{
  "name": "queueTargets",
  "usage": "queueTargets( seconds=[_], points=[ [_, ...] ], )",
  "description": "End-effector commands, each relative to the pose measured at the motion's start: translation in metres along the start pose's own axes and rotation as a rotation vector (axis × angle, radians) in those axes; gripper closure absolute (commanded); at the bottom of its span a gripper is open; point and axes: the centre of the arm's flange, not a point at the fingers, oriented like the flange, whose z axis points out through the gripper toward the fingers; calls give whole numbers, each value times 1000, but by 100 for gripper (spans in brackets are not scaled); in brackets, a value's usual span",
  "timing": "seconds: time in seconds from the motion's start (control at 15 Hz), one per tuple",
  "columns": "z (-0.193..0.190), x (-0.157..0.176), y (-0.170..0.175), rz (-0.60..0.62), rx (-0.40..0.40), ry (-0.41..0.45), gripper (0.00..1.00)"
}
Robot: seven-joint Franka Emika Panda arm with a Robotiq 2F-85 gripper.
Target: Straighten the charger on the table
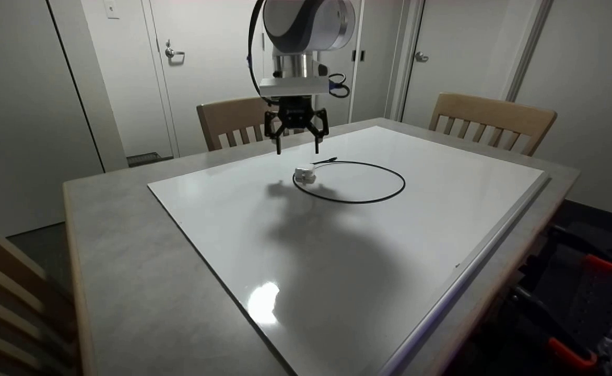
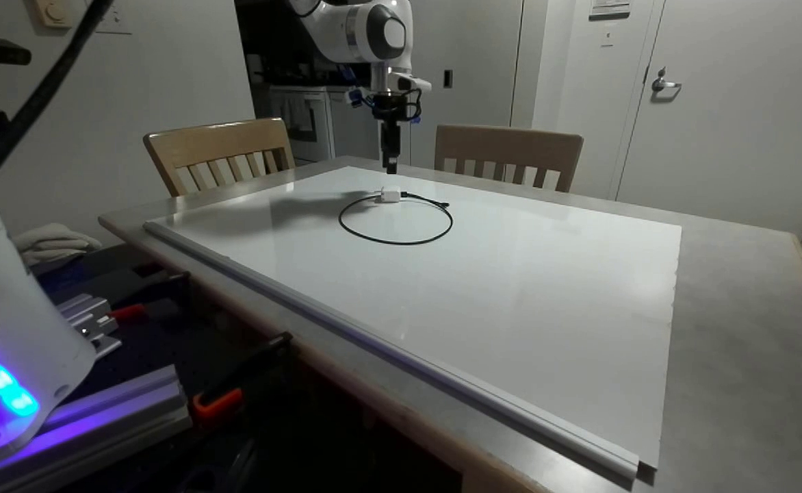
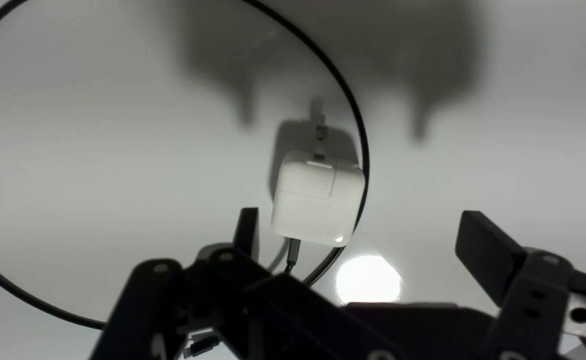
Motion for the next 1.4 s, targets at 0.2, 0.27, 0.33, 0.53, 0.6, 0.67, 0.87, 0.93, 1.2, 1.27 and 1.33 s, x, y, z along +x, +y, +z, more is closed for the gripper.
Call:
queueTargets(
  seconds=[0.2,0.27,0.33,0.53,0.6,0.67,0.87,0.93,1.2,1.27,1.33],
  points=[
    [17,-13,14,61,-28,7,0],
    [20,-12,17,57,-34,13,0],
    [23,-12,19,54,-36,17,0],
    [29,-10,24,35,-40,62,0],
    [30,-8,24,33,-36,77,0],
    [33,-7,24,30,-36,90,0],
    [33,-7,25,43,-35,120,0],
    [33,-8,25,51,-36,124,0],
    [37,-17,25,106,-34,111,0],
    [39,-20,24,116,-35,113,0],
    [41,-22,23,123,-39,116,0]
  ],
)
